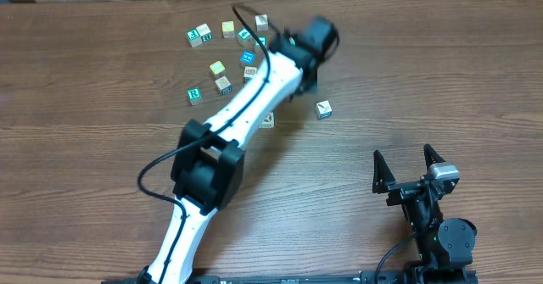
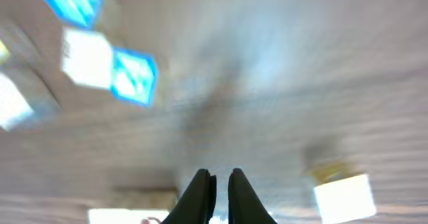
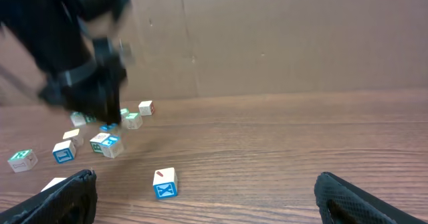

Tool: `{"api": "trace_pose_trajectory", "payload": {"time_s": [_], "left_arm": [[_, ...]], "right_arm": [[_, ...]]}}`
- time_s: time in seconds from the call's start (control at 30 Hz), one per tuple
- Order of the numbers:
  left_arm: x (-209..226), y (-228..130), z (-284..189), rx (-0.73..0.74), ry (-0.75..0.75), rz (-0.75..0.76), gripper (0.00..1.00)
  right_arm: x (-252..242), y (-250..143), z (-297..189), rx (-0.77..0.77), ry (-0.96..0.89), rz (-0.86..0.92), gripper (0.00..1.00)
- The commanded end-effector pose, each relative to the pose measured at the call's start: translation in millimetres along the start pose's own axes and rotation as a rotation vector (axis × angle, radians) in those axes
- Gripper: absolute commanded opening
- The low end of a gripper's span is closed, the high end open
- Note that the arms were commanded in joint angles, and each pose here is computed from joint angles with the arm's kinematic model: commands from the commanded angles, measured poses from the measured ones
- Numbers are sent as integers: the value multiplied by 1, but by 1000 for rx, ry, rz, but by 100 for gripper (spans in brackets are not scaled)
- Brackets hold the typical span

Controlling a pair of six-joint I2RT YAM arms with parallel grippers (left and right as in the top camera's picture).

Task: Form a horizontal line
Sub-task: 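Open the left gripper and retract the left arm to the upper left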

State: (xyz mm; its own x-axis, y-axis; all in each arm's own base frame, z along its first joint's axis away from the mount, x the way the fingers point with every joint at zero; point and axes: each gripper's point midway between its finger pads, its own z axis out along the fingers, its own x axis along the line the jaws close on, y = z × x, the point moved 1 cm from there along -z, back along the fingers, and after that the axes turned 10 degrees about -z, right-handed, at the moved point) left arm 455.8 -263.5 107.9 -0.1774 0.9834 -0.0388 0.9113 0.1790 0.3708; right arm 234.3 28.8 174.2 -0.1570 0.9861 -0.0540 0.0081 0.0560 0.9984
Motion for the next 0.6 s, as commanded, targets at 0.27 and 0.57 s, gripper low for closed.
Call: {"api": "trace_pose_trajectory", "payload": {"time_s": [0.27, 0.57], "left_arm": [[181, 108, -61, -79, 212, -292, 14], [321, 94, -40, 131, 248, -663, 44]], "right_arm": [[0, -3, 0, 0, -1, 3, 100], [0, -3, 0, 0, -1, 3, 100]]}}
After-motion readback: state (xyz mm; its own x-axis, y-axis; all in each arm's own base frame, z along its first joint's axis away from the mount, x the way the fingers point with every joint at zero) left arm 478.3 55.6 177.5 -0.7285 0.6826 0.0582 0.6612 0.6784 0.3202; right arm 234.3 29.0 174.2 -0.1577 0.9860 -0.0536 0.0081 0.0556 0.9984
